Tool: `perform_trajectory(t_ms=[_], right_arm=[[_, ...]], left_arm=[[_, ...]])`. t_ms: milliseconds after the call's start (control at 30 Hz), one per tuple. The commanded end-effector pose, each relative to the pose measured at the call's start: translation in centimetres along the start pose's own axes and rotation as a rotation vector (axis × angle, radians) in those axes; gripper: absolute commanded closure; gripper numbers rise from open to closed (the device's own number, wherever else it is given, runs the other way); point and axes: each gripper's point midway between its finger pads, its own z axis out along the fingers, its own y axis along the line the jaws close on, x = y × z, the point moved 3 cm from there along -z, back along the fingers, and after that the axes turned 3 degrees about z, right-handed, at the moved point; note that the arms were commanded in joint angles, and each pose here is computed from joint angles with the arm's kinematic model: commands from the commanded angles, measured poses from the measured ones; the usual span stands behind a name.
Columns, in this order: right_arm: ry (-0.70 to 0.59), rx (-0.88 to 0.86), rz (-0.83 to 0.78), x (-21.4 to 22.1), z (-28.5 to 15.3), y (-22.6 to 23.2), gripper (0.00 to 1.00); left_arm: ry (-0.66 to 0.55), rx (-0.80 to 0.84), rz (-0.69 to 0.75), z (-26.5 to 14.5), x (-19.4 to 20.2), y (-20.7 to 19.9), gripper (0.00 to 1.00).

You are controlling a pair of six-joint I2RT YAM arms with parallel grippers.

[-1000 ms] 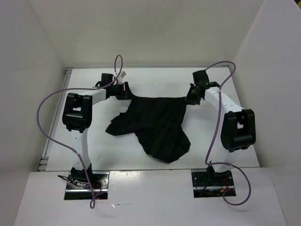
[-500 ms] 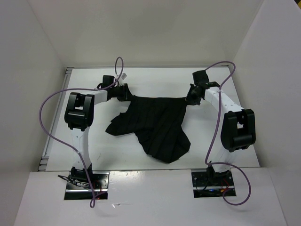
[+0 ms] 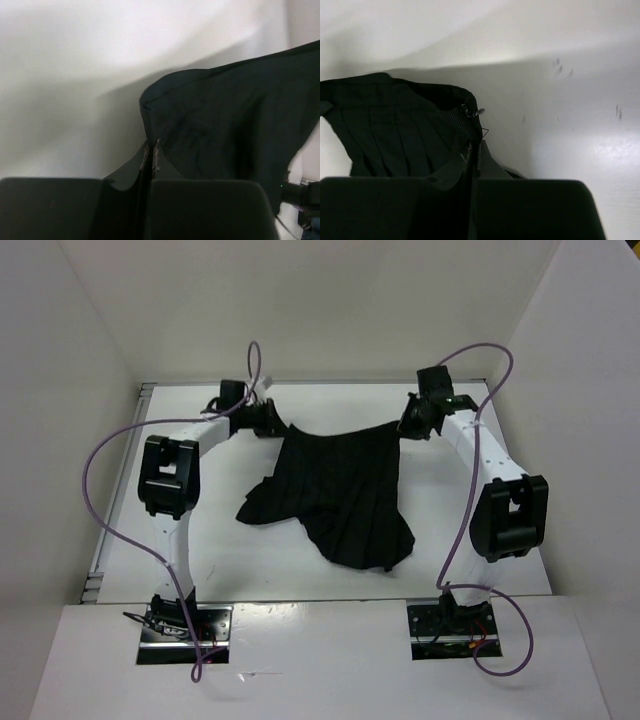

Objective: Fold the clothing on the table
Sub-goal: Flatten the skirt out

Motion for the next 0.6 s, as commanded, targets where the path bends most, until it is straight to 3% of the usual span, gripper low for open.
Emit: perform_trajectory(t_ms=[0, 133, 267, 467, 567], right_arm=[[-0.207, -0.069, -0.029, -7.0, -5.1, 2.2, 1.0], [-0.364, -0.109, -0.027, -12.3, -9.9, 3.2, 1.0], [-0.453, -0.172, -0.048, -14.8, -13.7, 4.1, 1.0], [-0.53, -0.248, -0.096, -14.0, -18.3, 4.7, 1.0], [-0.49, -0.268, -0.114, -10.9, -18.3, 3.5, 1.0]], left_arm=[[-0.273, 0.064, 0.25, -8.6, -12.8, -9.1, 1.0], [-0.406, 0.086, 0.323, -15.1, -19.0, -13.9, 1.0], [-0.476, 0.09, 0.366, -18.4, -21.2, -16.5, 1.0], [-0.467, 0.168, 0.408, -21.5, -18.7, -20.7, 1.0], [-0.467, 0.188, 0.395, -22.6, -15.0, -21.7, 1.0]])
